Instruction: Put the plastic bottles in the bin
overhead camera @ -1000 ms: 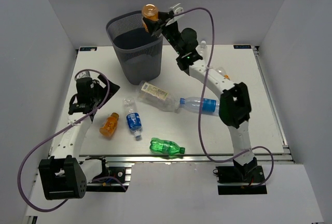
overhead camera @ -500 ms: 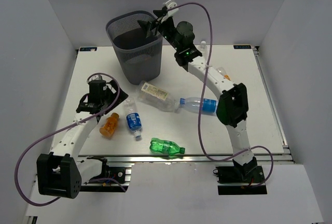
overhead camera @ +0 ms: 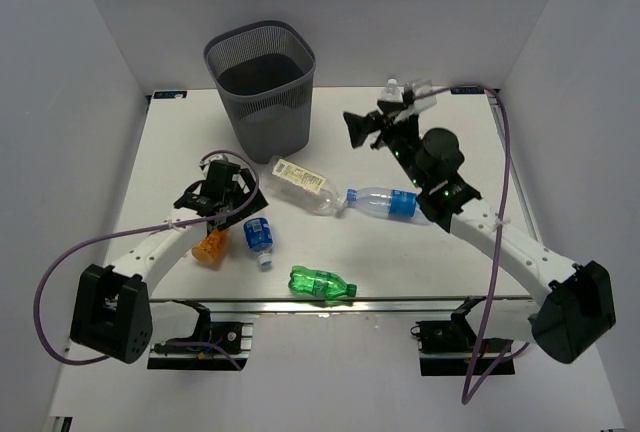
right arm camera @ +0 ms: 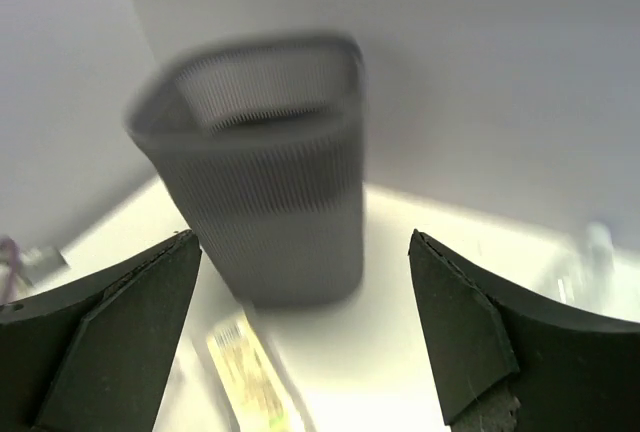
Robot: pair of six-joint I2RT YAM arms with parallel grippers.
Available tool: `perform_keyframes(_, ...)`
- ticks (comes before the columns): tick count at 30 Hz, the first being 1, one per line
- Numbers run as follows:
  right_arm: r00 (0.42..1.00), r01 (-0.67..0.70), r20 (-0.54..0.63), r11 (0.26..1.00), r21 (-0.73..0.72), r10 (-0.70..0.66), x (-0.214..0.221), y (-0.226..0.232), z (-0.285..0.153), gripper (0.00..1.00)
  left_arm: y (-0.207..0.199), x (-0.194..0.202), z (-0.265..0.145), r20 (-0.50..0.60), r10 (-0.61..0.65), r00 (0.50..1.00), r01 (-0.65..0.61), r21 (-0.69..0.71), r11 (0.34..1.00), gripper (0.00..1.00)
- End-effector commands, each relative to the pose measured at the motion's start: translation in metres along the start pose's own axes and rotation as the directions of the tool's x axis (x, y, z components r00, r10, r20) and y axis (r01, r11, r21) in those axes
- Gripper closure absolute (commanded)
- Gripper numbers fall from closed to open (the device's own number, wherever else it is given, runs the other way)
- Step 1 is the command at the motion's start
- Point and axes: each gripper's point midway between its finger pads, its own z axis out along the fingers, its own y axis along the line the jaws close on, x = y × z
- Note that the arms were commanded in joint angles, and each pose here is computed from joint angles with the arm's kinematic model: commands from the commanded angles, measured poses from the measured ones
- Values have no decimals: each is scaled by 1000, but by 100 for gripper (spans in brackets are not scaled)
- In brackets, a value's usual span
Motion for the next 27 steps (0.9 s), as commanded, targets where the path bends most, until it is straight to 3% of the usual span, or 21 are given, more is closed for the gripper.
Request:
perform_keyframes(1, 991, -64, -100, 974, 216, 87, 63, -46, -37, 11, -6, -1, 1, 25, 29, 999, -28, -41, 999, 2)
perform_keyframes(7, 976, -45, -178, 913, 406, 127, 105, -89, -96, 11, -7, 12, 12, 8, 63, 998, -63, -81, 995, 2)
perform_keyframes(11, 984, -58, -121, 874, 483, 132, 91, -108, -119, 11, -9, 21, 22, -19, 87, 996, -88, -104, 991, 2)
perform_keyframes(13, 986, -59, -109, 869, 491, 128, 87, -111, -124, 11, -12, 26, 27, -32, 93, 995, -96, -108, 989, 10)
perform_keyframes(19, 990, -40, -89, 821, 570, 110, 82, -126, -145, 11, -13, 20, 23, -21, 107, 994, -109, -141, 984, 48)
perform_keyframes(27, 992, 72, -124, 778, 625, 8, 70, -141, -167, 11, -28, -31, -34, 151, 42, 988, -26, -108, 994, 67)
